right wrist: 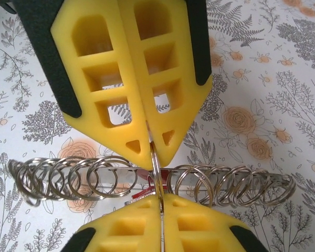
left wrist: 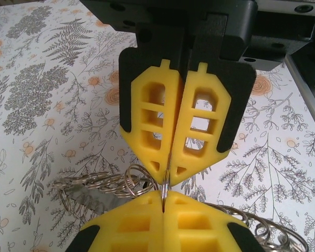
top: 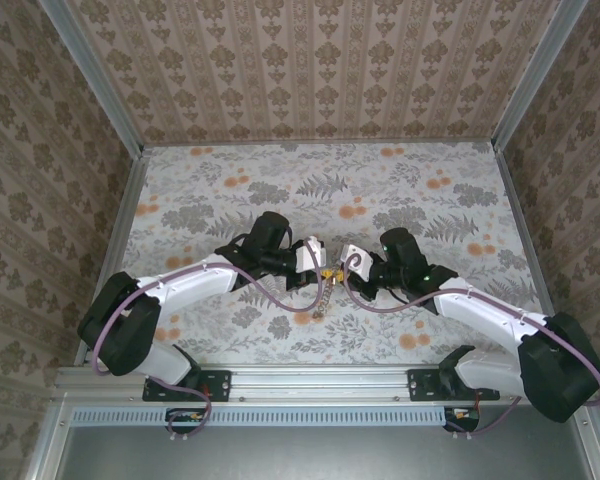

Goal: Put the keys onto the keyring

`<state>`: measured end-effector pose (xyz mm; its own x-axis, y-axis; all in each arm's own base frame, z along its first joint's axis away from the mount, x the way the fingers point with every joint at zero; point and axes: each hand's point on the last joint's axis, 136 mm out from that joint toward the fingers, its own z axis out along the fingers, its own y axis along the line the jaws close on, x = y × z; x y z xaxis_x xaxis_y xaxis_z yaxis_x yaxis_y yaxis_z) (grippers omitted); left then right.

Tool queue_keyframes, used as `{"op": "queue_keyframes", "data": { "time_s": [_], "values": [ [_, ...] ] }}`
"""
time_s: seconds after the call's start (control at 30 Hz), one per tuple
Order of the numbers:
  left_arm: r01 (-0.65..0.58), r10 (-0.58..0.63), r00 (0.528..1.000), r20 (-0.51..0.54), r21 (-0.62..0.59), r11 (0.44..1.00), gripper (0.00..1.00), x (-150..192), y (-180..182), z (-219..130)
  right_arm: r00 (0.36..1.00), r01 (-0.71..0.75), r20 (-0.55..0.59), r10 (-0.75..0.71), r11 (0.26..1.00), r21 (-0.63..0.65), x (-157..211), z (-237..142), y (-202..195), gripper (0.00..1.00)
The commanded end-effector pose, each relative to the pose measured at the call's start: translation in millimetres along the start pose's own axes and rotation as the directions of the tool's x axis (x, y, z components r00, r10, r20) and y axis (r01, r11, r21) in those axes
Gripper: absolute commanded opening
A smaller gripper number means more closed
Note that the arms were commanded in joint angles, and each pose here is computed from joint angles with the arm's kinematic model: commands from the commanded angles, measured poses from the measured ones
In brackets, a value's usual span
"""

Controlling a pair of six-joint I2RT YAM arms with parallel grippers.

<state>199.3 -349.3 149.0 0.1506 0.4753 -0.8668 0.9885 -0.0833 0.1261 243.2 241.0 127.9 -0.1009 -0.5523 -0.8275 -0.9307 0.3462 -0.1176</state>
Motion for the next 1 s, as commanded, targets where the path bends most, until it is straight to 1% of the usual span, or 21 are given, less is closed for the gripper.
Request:
{"op": "queue_keyframes", "data": {
  "time_s": [0.0,0.1,0.23,0.3,0.47,0.6,0.67,0.97],
  "values": [
    [-0.027,0.027,0.998,0.065,-0.002,1.000,0.00,-19.6,0.4,-3.9,1.000,0.000,-0.002,0.000,1.000,-0.005,-8.3,1.0,-1.7,0.08],
    [-0.028,0.029,0.998,0.061,-0.012,1.000,0.00,-19.4,1.6,-4.4,1.000,-0.010,0.001,0.010,1.000,0.002,-9.1,0.6,-2.9,0.09],
    [-0.027,0.028,0.998,0.049,-0.023,0.999,0.00,-16.2,2.1,-5.0,1.000,-0.007,0.022,0.007,1.000,0.018,-13.0,-4.1,-3.2,0.15],
    [-0.028,0.029,0.999,0.044,-0.027,0.999,0.00,-15.5,2.7,-5.2,1.000,0.000,0.031,-0.001,1.000,0.024,-15.0,-7.4,-2.5,0.16],
    [-0.030,0.031,0.999,0.024,-0.032,0.999,0.00,-11.4,3.4,-4.3,0.999,0.022,0.048,-0.023,1.000,0.016,-21.0,-16.3,2.6,0.12],
    [-0.033,0.034,0.999,0.013,-0.034,0.999,0.00,-10.6,4.1,-3.9,0.999,0.018,0.031,-0.019,1.000,0.024,-18.9,-19.3,2.5,0.11],
    [-0.035,0.035,0.999,0.016,-0.033,0.999,0.00,-11.3,4.0,-3.7,0.999,0.020,0.026,-0.021,0.999,0.032,-18.6,-20.1,1.5,0.16],
    [-0.042,0.043,0.998,0.034,-0.024,0.999,0.00,-16.4,2.4,-4.1,0.998,0.035,0.053,-0.037,0.999,0.025,-26.2,-14.9,-1.5,0.21]
  ]
}}
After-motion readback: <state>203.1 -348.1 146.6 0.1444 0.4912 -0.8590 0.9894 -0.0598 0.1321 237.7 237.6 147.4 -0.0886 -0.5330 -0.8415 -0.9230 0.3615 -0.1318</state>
